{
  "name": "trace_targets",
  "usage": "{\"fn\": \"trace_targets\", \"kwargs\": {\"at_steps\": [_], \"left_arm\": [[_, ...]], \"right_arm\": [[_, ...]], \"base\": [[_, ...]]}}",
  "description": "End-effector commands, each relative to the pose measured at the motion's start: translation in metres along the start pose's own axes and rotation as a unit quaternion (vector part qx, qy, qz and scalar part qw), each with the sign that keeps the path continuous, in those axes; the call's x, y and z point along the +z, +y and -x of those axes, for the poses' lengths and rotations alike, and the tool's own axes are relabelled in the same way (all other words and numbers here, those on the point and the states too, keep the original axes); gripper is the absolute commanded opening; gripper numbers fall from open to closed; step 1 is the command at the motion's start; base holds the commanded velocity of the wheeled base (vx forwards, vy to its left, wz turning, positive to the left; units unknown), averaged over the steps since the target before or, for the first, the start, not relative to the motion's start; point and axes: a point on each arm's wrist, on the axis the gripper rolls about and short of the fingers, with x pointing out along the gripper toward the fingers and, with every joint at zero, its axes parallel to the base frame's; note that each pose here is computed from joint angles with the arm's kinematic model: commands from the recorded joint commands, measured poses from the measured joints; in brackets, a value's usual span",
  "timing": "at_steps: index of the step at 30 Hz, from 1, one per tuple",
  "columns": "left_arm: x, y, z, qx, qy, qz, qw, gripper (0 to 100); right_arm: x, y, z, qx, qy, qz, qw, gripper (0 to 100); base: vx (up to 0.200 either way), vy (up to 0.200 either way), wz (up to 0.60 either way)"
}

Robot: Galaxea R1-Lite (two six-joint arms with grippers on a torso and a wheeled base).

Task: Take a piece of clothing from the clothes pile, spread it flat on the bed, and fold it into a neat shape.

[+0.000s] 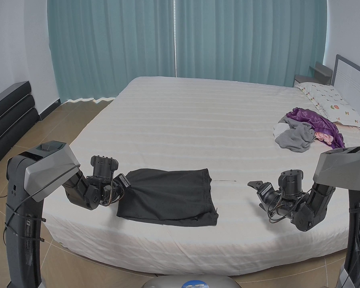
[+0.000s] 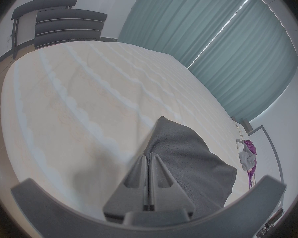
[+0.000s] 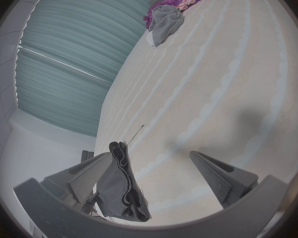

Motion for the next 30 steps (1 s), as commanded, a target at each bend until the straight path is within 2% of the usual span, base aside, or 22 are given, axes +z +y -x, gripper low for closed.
{"fn": "trace_targets", "kwargs": {"at_steps": [1,4,14,15,30], "left_arm": [[-0.001,0.001,-0.001,0.002,0.001,0.005,1.0000,0],[-0.003,0.002,0.001,0.006,0.004,0.007,1.0000,0],[-0.007,0.004,0.001,0.014,0.005,0.004,0.9999,0],[-0.006,0.004,0.001,0.014,0.004,0.006,0.9999,100],[-0.006,0.008,0.006,0.023,0.006,0.012,0.9996,100]], "right_arm": [[-0.001,0.004,-0.001,0.008,0.000,0.002,1.0000,100],[-0.010,0.007,-0.002,0.011,0.011,0.008,0.9998,100],[-0.011,0.008,0.000,0.012,0.012,0.000,0.9999,100],[-0.011,0.008,0.000,0.012,0.012,-0.001,0.9999,100],[-0.010,0.009,0.002,0.015,0.011,-0.013,0.9997,100]], "base": [[0.000,0.000,0.00],[0.000,0.000,0.00],[0.000,0.000,0.00],[0.000,0.000,0.00],[0.000,0.000,0.00]]}}
